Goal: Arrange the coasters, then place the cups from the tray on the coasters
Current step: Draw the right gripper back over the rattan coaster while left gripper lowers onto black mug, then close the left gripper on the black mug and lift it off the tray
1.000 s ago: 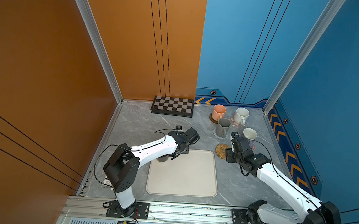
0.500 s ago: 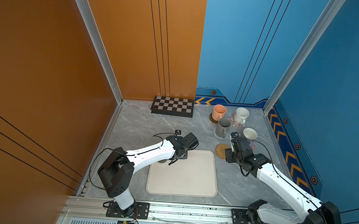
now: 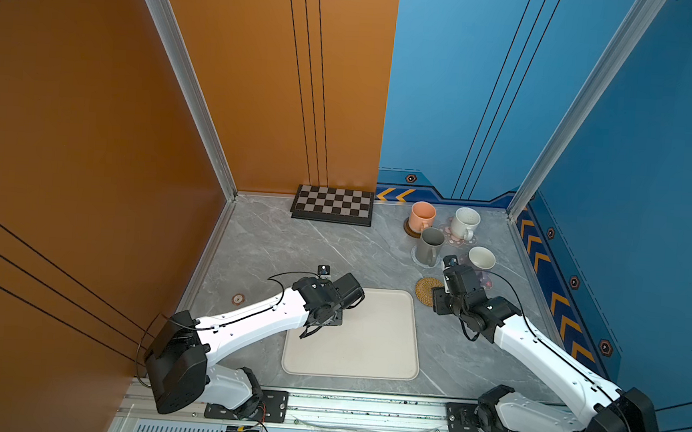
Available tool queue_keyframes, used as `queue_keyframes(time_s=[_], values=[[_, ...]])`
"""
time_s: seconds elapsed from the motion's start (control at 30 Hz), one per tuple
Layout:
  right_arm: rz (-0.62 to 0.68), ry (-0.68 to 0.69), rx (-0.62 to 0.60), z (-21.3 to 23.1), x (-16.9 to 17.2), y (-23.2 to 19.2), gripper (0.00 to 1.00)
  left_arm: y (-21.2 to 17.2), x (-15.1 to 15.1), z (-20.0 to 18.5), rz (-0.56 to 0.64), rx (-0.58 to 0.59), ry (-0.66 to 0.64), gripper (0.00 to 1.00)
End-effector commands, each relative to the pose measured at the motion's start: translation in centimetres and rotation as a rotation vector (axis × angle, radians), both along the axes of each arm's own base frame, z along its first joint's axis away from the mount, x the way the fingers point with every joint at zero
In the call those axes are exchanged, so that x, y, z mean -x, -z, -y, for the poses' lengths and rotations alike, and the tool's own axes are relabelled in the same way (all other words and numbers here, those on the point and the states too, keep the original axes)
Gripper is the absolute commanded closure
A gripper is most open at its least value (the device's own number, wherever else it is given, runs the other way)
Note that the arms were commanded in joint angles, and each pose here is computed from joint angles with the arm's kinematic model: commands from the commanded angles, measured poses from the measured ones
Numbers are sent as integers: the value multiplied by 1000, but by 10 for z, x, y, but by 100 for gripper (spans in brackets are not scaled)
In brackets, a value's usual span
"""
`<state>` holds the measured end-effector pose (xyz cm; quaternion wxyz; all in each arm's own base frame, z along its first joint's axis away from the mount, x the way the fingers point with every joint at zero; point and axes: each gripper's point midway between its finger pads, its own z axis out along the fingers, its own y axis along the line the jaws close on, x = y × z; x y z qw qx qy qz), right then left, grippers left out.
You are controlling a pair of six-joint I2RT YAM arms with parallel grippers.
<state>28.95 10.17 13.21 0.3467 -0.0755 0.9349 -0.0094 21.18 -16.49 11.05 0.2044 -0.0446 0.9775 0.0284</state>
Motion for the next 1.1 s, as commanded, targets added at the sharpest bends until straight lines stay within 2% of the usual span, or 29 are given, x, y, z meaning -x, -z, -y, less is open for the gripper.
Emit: queue_keyframes(time_s=[0.0,0.23,0.4,0.6,0.77,1.07], values=[[2,26,6,3,3,2,37,4,22,-15,-56,-27,-3,55],[13,17,5,-1,4,-1,36,2,34,-32,-36,-17,-41,55],[22,10,5,-3,4,-4,36,-5,26,-30,11,4,-109,53],[27,5,14,-2,3,-6,36,-3,17,-18,11,3,-160,49],[26,-7,38,-1,3,-4,36,9,10,-9,54,76,-264,48],[27,-42,39,-7,-2,0,36,25,0,-12,69,24,-377,49]])
